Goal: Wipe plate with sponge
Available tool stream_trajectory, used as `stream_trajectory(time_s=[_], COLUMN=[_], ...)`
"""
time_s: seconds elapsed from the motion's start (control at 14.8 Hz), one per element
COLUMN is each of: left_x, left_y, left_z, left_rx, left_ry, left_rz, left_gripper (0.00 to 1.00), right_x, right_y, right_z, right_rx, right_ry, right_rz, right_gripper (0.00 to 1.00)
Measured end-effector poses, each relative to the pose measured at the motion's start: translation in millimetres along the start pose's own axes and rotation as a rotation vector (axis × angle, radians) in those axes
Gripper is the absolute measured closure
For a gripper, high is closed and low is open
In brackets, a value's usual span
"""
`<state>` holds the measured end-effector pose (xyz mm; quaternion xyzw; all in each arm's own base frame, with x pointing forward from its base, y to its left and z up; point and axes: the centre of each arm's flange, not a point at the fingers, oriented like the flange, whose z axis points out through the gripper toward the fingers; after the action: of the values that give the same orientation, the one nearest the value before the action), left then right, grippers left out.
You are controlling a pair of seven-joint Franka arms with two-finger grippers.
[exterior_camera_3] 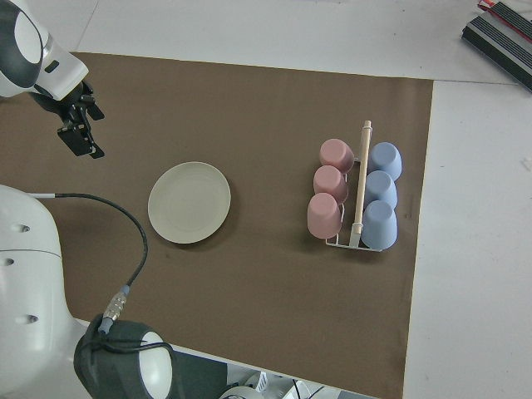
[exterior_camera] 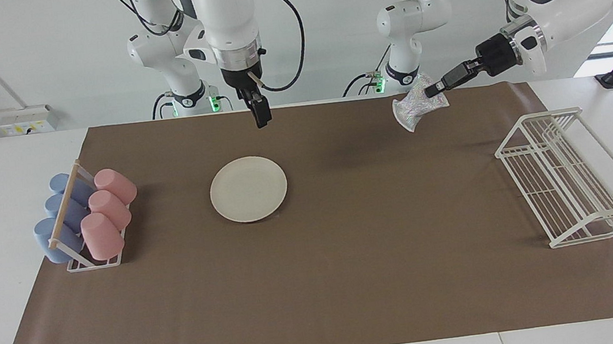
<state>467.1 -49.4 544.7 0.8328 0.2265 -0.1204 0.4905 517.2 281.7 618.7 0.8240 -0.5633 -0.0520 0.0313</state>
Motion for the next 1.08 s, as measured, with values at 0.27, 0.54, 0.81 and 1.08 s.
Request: stream_trajectory(time_s=[0.27,0.54,0.81,1.08], left_x=[-34,-65,-76,-72], left_y=[-16,-33,-58,-76], left_z=[54,91,116,134], left_rx=[-0.079,-0.124,-0.175,-0.265], left_ry=[-0.014,-0.058,-0.131,-0.178], left_rz=[0.124,0.261,0.415,0.469], left_gripper=[0.96,0.96,0.96,0.96], right_x=[-30,-101,-136,-158], right_y=[-5,-20,-26,-25], right_z=[9,34,45,48], right_rx=[-0.02,0.02,0.061,0.101], right_ry=[-0.096,-0.115,-0.134,-0.157], right_rz=[0.191,0.292,0.298,0.268], right_gripper=[0.0,0.0,0.0,0.0])
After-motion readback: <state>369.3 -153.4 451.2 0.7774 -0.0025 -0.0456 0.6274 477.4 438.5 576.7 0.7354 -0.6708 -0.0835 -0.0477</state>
